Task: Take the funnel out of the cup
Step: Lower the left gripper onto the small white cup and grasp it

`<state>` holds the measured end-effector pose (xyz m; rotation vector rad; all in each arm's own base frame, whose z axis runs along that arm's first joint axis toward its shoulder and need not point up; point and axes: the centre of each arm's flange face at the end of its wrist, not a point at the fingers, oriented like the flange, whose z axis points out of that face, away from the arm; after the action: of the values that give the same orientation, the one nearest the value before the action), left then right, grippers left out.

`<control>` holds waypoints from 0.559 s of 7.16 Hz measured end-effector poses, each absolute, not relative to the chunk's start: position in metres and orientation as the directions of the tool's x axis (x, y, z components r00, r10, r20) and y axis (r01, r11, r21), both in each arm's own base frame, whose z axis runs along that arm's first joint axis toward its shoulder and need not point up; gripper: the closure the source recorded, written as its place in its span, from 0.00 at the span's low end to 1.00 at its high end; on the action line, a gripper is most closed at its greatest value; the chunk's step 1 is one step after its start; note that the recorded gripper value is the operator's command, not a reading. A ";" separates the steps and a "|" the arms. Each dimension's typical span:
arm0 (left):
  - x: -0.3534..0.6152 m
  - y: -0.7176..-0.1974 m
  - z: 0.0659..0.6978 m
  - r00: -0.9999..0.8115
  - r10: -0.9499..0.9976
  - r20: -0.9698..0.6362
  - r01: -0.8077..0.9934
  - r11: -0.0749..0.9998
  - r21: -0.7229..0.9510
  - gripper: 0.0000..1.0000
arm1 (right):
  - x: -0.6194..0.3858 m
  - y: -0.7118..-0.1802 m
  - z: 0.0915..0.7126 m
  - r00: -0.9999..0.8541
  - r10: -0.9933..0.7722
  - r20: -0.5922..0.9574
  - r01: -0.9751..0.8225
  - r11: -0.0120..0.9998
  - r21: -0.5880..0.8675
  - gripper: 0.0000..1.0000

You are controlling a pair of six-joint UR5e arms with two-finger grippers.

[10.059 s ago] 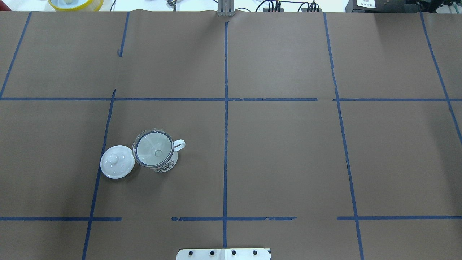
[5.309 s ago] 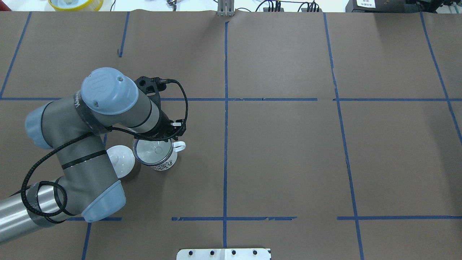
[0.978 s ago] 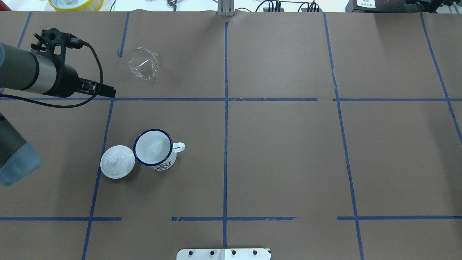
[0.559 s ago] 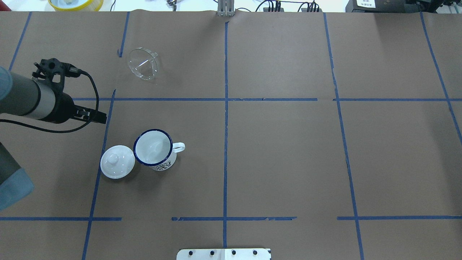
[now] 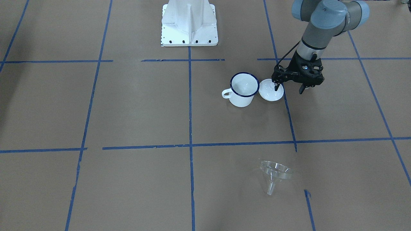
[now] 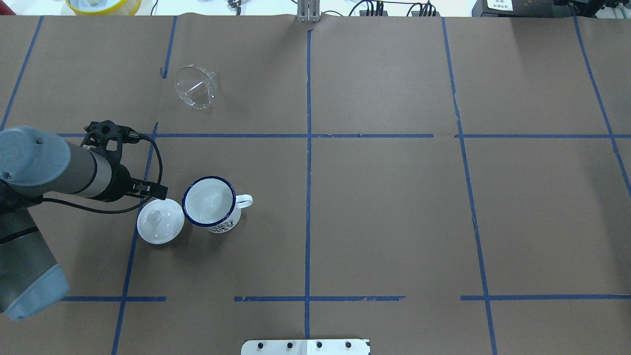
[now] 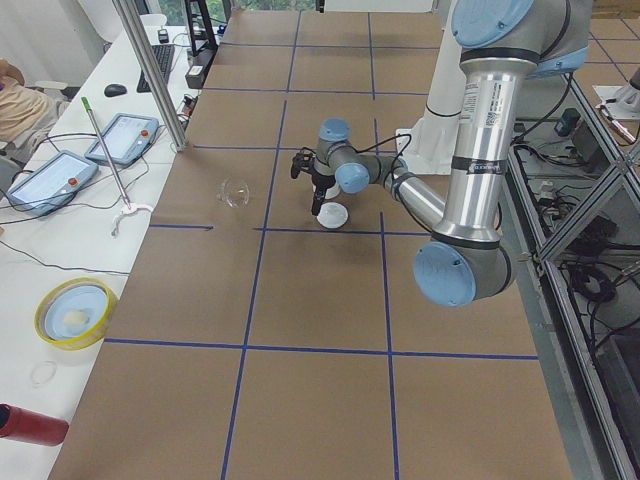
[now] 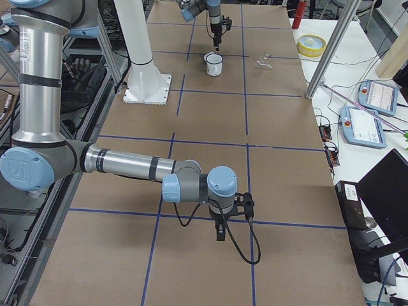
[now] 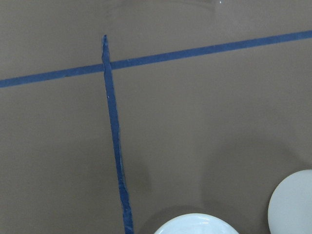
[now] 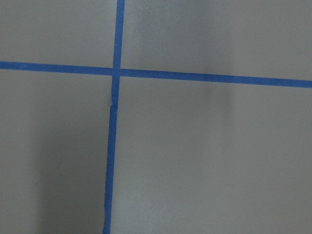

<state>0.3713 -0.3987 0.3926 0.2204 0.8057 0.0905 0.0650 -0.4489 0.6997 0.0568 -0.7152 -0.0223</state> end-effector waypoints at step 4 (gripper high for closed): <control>0.387 -0.385 0.396 0.688 0.172 -0.705 -0.023 0.976 0.215 0.20 | 0.065 -0.449 0.700 0.755 -0.040 0.655 0.001 0.998 0.060 0.00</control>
<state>0.3872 -0.3854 0.3958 0.1951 0.8061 0.1097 0.0650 -0.4489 0.6997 0.0568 -0.7152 -0.0223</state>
